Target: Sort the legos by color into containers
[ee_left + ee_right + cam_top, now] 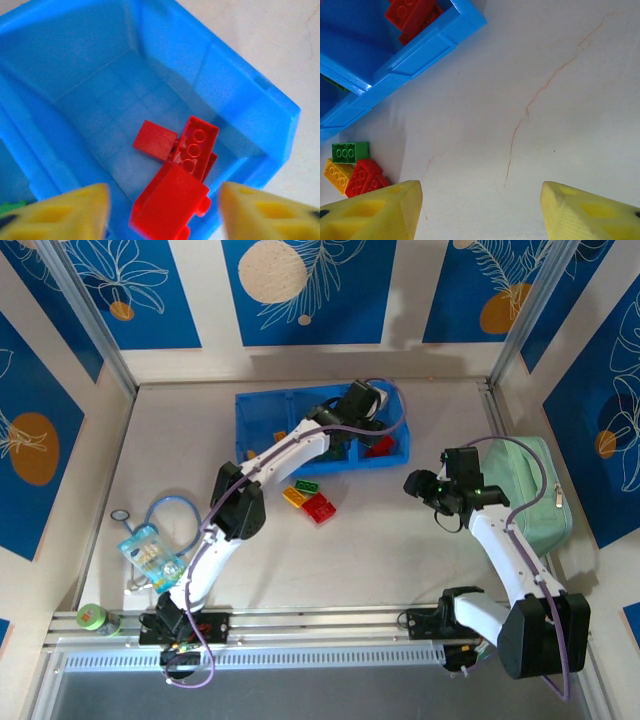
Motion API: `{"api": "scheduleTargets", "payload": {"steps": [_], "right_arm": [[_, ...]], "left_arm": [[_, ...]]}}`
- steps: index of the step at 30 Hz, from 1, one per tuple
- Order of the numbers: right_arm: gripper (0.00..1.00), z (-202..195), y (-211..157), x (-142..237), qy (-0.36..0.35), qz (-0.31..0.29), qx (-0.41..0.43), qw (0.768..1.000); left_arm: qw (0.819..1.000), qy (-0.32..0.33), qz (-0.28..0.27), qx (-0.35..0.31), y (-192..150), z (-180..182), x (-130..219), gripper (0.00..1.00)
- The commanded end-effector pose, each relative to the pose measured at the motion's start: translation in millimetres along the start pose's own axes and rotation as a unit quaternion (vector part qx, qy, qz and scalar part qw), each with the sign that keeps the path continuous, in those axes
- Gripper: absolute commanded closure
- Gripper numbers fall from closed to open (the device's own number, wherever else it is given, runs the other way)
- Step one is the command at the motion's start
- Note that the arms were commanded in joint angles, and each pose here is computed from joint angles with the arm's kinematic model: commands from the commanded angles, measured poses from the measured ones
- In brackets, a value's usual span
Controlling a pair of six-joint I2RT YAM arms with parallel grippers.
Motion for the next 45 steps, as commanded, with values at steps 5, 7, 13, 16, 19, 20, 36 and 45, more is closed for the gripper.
{"api": "scheduleTargets", "payload": {"steps": [5, 7, 13, 16, 19, 20, 36, 45], "right_arm": [[0.35, 7, -9, 5, 0.015, 0.011, 0.005, 1.0], [0.35, 9, -10, 4, 0.015, 0.014, 0.011, 1.0], [0.35, 33, -24, -1, 0.034, 0.039, 0.072, 0.996], [0.35, 47, -36, -6, 0.043, 0.058, 0.11, 0.991], [0.32, 66, -52, -14, 0.057, 0.079, 0.158, 0.983], [0.32, 73, -57, -16, 0.06, 0.086, 0.176, 0.979], [0.24, 138, -125, -79, 0.027, 0.198, 0.351, 0.915], [0.24, 140, -149, -113, -0.042, 0.222, 0.393, 0.891]], "left_arm": [[0.999, 0.029, -0.013, -0.021, 5, 6, 46, 0.28], [0.999, 0.018, -0.019, -0.018, -1, 3, 56, 0.27], [1.0, 0.013, -0.014, 0.008, -43, 5, 89, 0.28], [1.0, 0.009, 0.001, 0.024, -76, 6, 100, 0.28], [0.999, 0.014, 0.011, 0.049, -107, 11, 112, 0.28], [0.998, 0.015, 0.017, 0.06, -121, 13, 114, 0.29], [0.982, 0.014, 0.045, 0.181, -251, 27, 153, 0.3], [0.968, -0.042, -0.024, 0.246, -264, 23, 165, 0.29]]}}
Point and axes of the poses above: each hand's point on the last joint's axis, 136 mm out from that joint toward the fingers, its own x axis back along the fingers, its own z axis along the line the jaws close on, y = z × x, the point moved 1 cm from there along x, back along the fingers, and after that the axes turned 9 degrees about -x, right-handed, at the moved point
